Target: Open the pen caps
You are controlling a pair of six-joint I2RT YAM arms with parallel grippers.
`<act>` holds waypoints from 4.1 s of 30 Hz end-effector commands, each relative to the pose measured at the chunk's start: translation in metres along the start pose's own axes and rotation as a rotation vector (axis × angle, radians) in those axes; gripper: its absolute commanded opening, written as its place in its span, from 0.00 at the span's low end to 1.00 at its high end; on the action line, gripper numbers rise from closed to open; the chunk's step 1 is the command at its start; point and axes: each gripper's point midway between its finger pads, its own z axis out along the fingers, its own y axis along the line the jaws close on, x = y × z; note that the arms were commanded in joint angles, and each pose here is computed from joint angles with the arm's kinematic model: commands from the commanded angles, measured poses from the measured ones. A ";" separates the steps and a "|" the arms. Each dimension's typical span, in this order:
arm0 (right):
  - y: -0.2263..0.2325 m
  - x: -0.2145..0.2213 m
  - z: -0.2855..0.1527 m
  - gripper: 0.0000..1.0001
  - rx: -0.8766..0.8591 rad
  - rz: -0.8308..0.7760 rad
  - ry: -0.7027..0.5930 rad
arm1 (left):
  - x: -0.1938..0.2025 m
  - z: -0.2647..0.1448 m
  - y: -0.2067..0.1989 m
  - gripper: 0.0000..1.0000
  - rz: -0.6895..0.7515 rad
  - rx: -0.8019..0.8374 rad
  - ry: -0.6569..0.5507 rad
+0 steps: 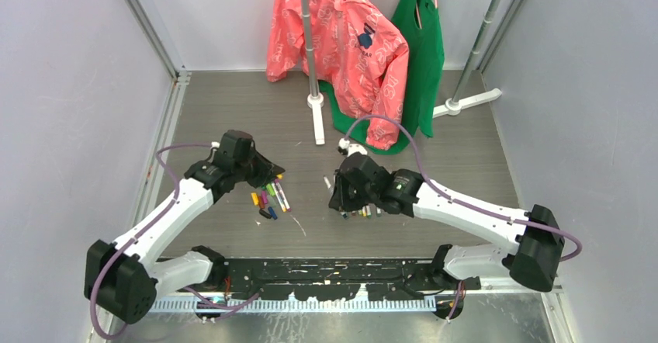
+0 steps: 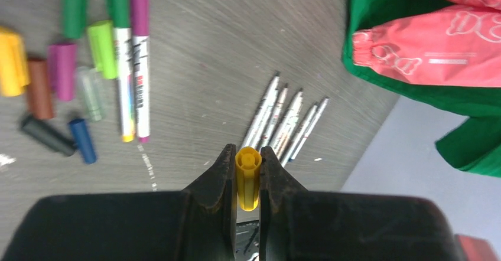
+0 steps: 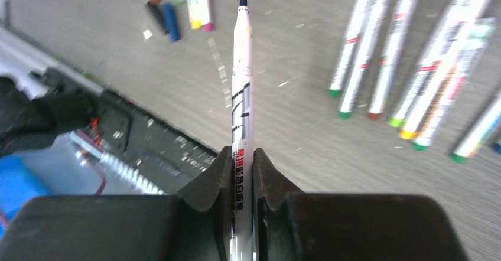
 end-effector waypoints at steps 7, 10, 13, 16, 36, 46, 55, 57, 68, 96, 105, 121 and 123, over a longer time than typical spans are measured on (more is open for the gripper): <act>-0.099 -0.028 0.011 0.01 0.416 -0.001 -0.030 | 0.011 -0.020 0.098 0.00 0.045 -0.329 -0.056; -0.119 -0.028 0.015 0.01 0.482 0.012 -0.009 | 0.009 -0.020 0.113 0.00 0.045 -0.392 -0.070; -0.134 -0.027 0.020 0.01 0.523 0.029 0.012 | 0.009 -0.017 0.124 0.00 0.049 -0.439 -0.071; -0.146 -0.025 0.024 0.01 0.552 0.044 0.035 | 0.011 -0.013 0.133 0.00 0.045 -0.481 -0.068; -0.184 -0.012 0.053 0.18 0.623 0.098 0.130 | 0.008 0.009 0.154 0.09 0.077 -0.640 -0.051; -0.187 -0.007 0.054 0.31 0.628 0.091 0.155 | 0.008 0.011 0.157 0.21 0.070 -0.652 -0.055; -0.183 -0.017 0.046 0.35 0.622 0.083 0.127 | 0.010 0.013 0.159 0.23 0.059 -0.666 -0.043; -0.180 -0.023 0.041 0.35 0.620 0.076 0.110 | 0.009 0.012 0.158 0.23 0.056 -0.663 -0.048; -0.152 -0.070 0.011 0.38 0.581 0.032 0.010 | -0.006 -0.009 0.129 0.39 0.056 -0.608 -0.106; 0.022 -0.045 0.143 0.44 0.214 -0.275 0.243 | -0.020 -0.083 0.081 0.59 0.170 -0.210 -0.233; 0.033 -0.040 0.166 0.45 0.207 -0.293 0.264 | -0.020 -0.091 0.081 0.59 0.174 -0.188 -0.243; 0.034 -0.040 0.181 0.45 0.220 -0.305 0.280 | -0.024 -0.093 0.085 0.58 0.198 -0.201 -0.264; 0.035 -0.039 0.182 0.45 0.216 -0.302 0.285 | -0.024 -0.094 0.086 0.58 0.201 -0.204 -0.267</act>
